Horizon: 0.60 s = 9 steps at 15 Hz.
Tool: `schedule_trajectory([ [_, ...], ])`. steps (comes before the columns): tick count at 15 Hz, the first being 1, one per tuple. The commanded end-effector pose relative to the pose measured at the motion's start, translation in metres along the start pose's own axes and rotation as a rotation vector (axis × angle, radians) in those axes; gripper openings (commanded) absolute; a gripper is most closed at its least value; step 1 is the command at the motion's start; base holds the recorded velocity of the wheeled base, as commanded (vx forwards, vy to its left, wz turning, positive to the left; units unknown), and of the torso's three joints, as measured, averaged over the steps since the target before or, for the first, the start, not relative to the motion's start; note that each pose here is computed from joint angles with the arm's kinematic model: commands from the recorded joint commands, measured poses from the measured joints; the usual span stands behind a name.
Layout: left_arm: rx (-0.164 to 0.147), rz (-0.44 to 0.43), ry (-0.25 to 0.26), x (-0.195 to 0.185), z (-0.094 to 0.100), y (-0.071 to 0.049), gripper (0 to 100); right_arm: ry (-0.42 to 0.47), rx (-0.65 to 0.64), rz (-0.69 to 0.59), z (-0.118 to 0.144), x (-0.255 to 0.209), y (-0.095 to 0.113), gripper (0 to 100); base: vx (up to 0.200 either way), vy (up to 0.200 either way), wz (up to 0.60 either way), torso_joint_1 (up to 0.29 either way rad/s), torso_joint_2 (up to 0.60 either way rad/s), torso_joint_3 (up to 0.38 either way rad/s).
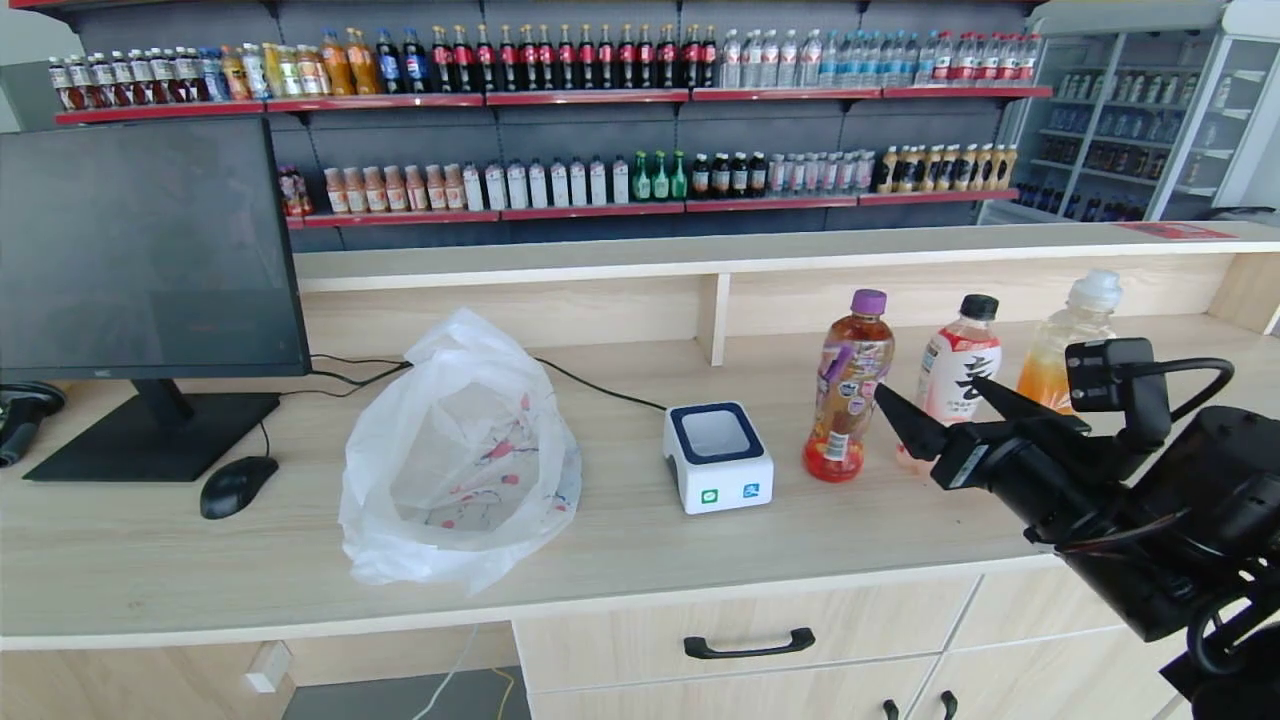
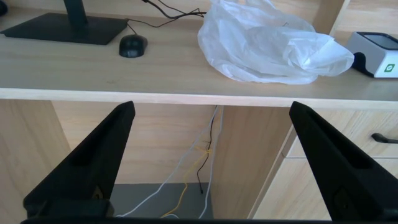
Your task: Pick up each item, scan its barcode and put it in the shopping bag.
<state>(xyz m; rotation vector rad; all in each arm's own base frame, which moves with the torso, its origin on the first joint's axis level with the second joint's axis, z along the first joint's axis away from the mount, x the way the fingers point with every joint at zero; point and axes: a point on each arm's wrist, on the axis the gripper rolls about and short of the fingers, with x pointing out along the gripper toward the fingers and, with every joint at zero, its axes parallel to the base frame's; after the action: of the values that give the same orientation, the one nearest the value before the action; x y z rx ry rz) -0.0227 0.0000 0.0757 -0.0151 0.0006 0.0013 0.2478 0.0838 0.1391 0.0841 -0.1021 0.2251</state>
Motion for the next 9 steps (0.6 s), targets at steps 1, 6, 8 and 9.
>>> schedule_trajectory([
  [1, 0.000, 0.000, -0.001, 0.000, 0.000, 0.000, 100, 0.044, 0.003, -0.001, -0.016, 0.012, 0.006, 100, 0.000, 0.000, 0.00, 0.000, 0.00, 0.000],
  [6, 0.000, 0.000, 0.001, 0.000, 0.000, 0.000, 100, 0.059, -0.002, 0.001, -0.030, 0.032, 0.009, 100, 0.000, 0.000, 0.00, 0.000, 0.00, 0.000],
  [8, 0.000, 0.000, -0.001, 0.000, 0.000, 0.000, 100, 0.059, 0.000, 0.001, -0.032, 0.036, 0.009, 100, 0.000, 0.000, 0.00, 0.000, 0.00, 0.000],
  [9, 0.000, 0.000, -0.001, 0.000, 0.000, 0.000, 100, 0.073, -0.002, 0.000, -0.036, 0.036, 0.009, 100, 0.000, 0.000, 0.00, 0.000, 0.00, 0.000],
])
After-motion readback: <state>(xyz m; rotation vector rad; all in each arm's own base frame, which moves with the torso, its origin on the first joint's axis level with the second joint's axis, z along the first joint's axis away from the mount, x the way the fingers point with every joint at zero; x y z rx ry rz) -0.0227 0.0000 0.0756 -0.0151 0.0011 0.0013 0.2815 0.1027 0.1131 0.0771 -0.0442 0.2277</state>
